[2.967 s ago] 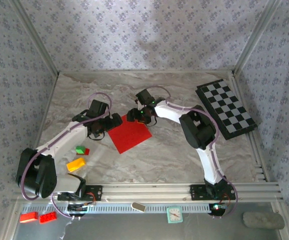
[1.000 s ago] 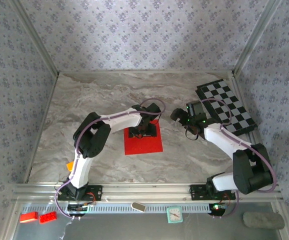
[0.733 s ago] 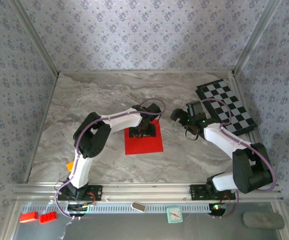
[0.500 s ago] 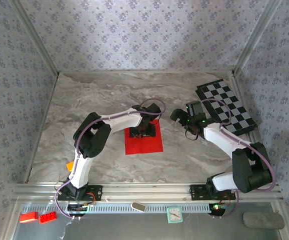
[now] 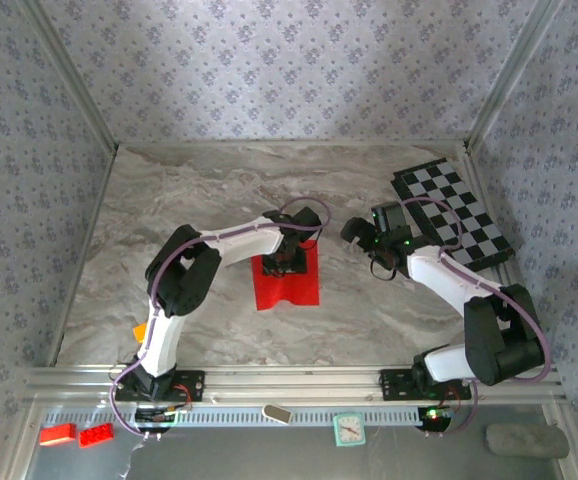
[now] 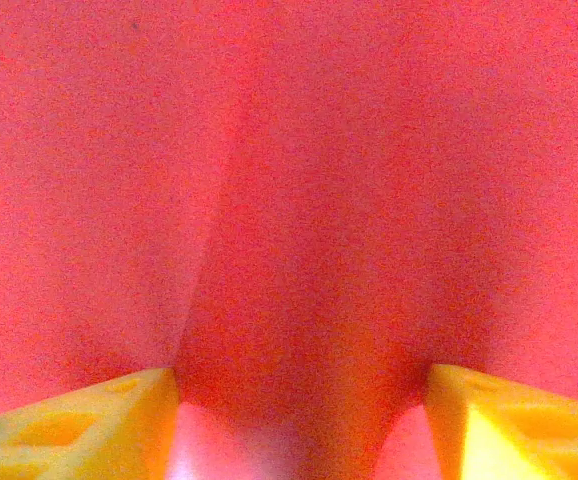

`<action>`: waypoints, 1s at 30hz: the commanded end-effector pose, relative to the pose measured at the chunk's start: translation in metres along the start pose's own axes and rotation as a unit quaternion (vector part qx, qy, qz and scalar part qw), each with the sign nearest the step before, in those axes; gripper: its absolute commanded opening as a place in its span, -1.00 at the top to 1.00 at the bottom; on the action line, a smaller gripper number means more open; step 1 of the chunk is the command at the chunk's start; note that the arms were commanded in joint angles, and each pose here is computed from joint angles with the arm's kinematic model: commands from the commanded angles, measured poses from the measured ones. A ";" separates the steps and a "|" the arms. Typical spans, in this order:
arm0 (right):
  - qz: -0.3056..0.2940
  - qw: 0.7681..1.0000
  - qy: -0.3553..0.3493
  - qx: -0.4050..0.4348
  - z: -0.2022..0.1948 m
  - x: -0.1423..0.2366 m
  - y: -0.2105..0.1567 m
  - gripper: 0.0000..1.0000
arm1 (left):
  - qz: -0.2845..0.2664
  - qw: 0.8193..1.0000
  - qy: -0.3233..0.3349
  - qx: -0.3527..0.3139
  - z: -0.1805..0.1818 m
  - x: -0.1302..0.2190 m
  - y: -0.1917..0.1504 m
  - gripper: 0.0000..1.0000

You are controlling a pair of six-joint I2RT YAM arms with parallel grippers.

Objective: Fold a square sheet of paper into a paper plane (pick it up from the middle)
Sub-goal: First fold in half a square sheet of paper at the center of the table.

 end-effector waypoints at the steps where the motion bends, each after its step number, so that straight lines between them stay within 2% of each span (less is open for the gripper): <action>1: -0.004 1.000 0.013 -0.011 0.004 0.001 0.006 -0.99 | -0.012 1.000 -0.020 0.004 0.003 0.015 -0.001 -0.12; 3: -0.004 1.000 0.027 -0.012 0.006 0.001 0.008 -1.00 | -0.025 0.998 -0.052 0.007 -0.001 0.029 0.003 0.00; 9: -0.002 0.995 0.097 -0.010 0.021 0.004 0.016 -0.97 | -0.056 0.983 -0.172 0.012 -0.013 0.071 0.020 0.17; 13: -0.011 0.988 0.155 -0.007 0.032 0.014 0.022 -0.91 | -0.065 0.961 -0.269 0.017 -0.024 0.099 0.029 0.20; 18: -0.007 0.974 0.225 0.002 0.049 0.023 0.025 -0.83 | -0.064 0.935 -0.347 0.036 -0.031 0.104 0.035 0.21; 21: 0.014 0.969 0.245 0.007 0.056 0.018 0.018 -0.72 | -0.059 0.929 -0.362 0.049 -0.033 0.092 0.036 0.23; 30: 0.103 0.961 0.255 0.013 0.071 -0.015 -0.023 -0.33 | -0.063 0.944 -0.309 0.099 -0.007 0.037 0.031 0.26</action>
Point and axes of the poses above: each hand's point on the last joint's axis, 136 mm out from that joint toward the fingers, its own x axis back along the fingers, its own z axis along the line the jaws close on, y = z × x, the point moved 3 cm from there along x, back along the fingers, and after that the axes turned 6 degrees about x, right-handed, at the moved point
